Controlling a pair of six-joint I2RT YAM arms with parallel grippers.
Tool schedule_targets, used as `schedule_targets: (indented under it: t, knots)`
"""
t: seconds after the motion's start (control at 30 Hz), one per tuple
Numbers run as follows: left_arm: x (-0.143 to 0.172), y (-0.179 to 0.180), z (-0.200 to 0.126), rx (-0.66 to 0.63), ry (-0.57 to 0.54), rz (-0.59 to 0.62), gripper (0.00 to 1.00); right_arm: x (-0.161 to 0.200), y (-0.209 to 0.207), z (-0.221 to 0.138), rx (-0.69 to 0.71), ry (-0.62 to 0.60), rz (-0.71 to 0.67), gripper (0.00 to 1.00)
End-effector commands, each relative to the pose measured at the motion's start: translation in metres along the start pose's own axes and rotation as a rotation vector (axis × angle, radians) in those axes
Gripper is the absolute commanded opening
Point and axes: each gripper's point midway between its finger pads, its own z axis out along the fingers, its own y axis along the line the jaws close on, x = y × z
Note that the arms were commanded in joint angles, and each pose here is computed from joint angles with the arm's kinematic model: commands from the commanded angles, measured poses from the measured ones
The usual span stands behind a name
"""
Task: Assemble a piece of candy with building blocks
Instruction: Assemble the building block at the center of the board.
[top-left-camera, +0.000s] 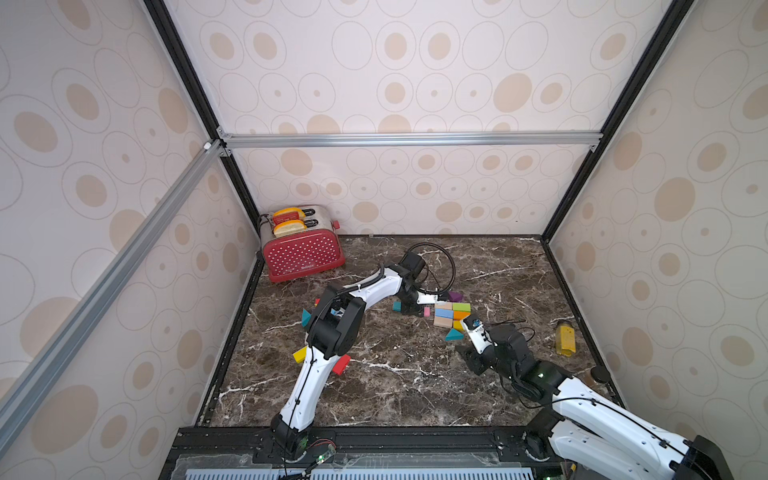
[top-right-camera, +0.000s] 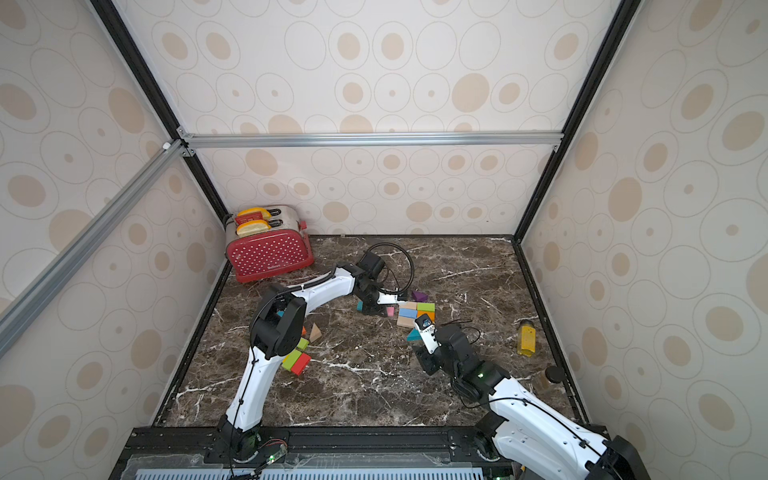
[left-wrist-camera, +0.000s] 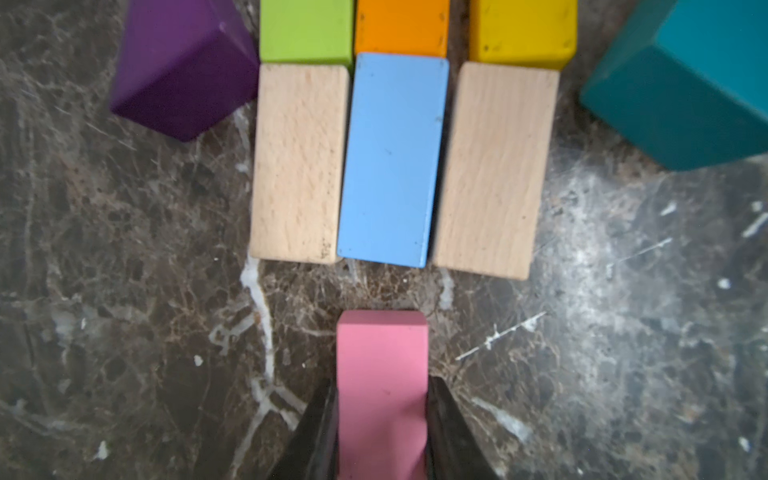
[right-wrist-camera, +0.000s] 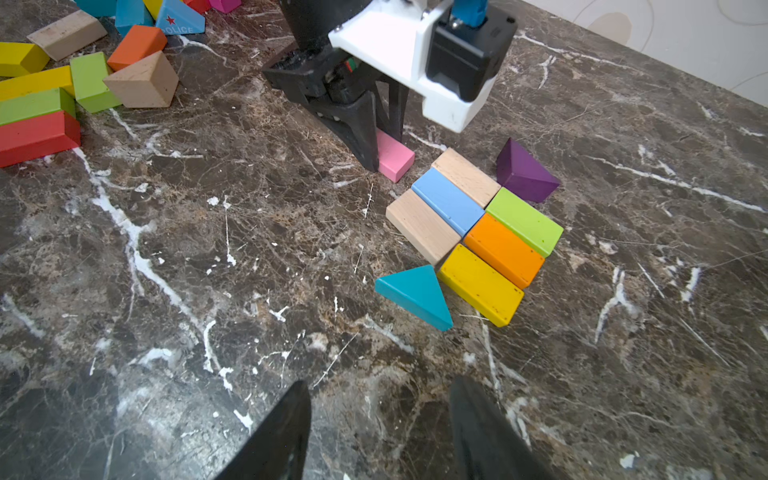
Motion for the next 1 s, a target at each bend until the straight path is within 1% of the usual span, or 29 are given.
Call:
schedule_targets:
  t: [0.0, 0.5, 0.77, 0.97]
  knots:
    - [-0.003, 0.007, -0.003, -0.015, 0.009, 0.03, 0.21, 0.003, 0.0, 0.003, -0.002, 0.002, -0.003, 0.58]
    - [0.002, 0.016, 0.002, -0.021, 0.004, 0.038, 0.22, 0.004, 0.003, 0.008, -0.017, 0.013, -0.004, 0.58]
    - [0.012, 0.011, -0.001, 0.003, 0.024, 0.041, 0.21, 0.004, 0.004, 0.01, -0.02, 0.018, -0.005, 0.58]
    - [0.014, 0.01, -0.003, 0.003, 0.022, 0.034, 0.22, 0.006, 0.004, 0.012, -0.023, 0.031, -0.005, 0.58]
